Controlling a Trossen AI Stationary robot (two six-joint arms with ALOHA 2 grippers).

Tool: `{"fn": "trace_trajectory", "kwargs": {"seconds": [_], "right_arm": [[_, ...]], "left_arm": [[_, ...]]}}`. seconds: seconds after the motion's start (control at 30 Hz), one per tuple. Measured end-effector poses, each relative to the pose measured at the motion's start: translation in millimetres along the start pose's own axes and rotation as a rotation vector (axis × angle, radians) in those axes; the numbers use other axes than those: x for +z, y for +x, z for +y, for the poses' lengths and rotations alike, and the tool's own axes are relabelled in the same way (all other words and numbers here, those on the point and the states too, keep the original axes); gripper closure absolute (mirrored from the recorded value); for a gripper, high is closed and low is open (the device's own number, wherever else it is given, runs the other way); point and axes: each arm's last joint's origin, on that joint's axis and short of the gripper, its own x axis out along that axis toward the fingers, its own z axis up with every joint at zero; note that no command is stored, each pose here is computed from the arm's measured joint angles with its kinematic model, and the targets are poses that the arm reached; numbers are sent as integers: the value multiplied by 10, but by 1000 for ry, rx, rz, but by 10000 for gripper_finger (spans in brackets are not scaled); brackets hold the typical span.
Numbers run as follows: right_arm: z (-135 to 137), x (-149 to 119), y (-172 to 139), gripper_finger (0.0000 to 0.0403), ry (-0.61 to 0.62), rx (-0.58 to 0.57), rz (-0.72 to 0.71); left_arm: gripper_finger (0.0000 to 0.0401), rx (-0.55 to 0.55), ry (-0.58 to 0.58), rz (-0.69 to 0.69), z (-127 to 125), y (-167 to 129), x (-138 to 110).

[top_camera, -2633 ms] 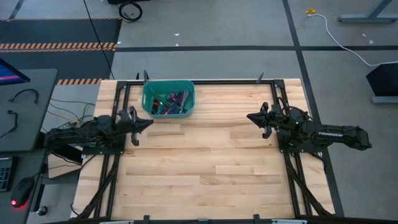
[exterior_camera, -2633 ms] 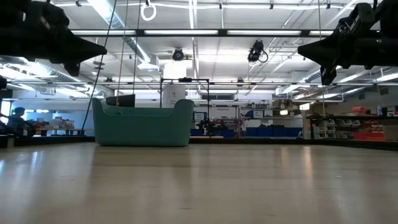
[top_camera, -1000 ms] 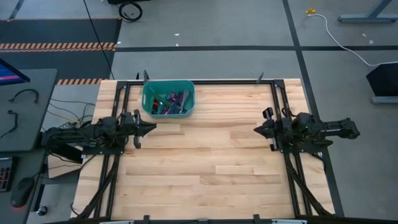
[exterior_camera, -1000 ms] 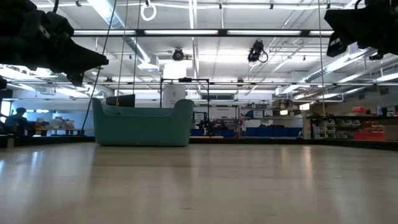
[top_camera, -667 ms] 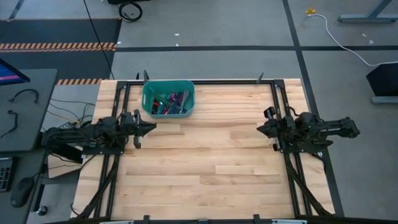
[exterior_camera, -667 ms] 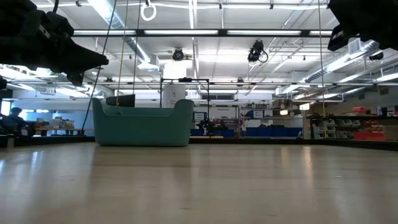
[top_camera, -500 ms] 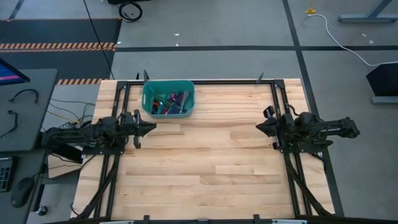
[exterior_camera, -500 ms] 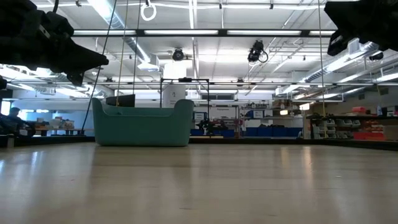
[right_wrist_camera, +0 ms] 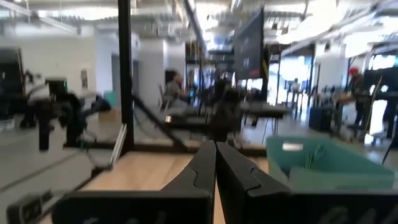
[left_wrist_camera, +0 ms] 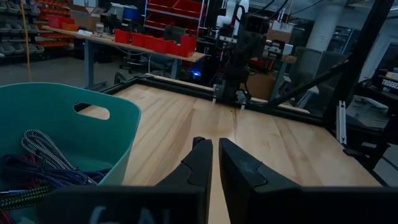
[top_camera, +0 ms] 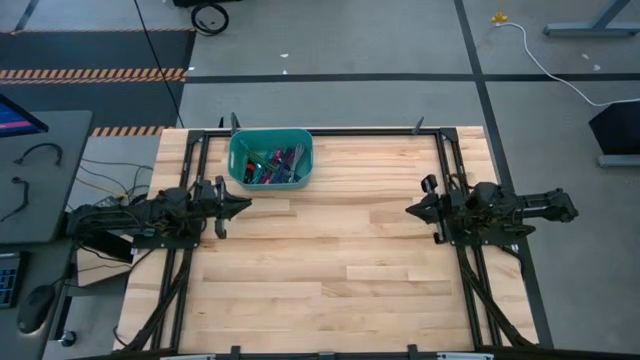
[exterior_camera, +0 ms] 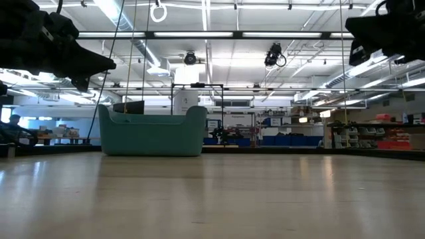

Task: Pick and place USB-C Cables
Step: Return to Home Position

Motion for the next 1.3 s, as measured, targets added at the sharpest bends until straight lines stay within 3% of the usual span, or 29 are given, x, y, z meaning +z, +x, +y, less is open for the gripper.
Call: {"fn": "trace_trajectory", "kwargs": {"seconds": [0.23,0.43,0.63,1.3], "right_arm": [[3,-114,-5,386,27,5,118],[3,-109,-5,386,18,5,113],[4,-201,-20,386,112,-8,210],[3,-203,-20,386,133,-13,212]], "left_arm": [[362,0,1,0,0,0,0],[371,0,0,0,0,0,0],[366,0,0,1,0,0,-1],[371,0,0,0,0,0,0]]}}
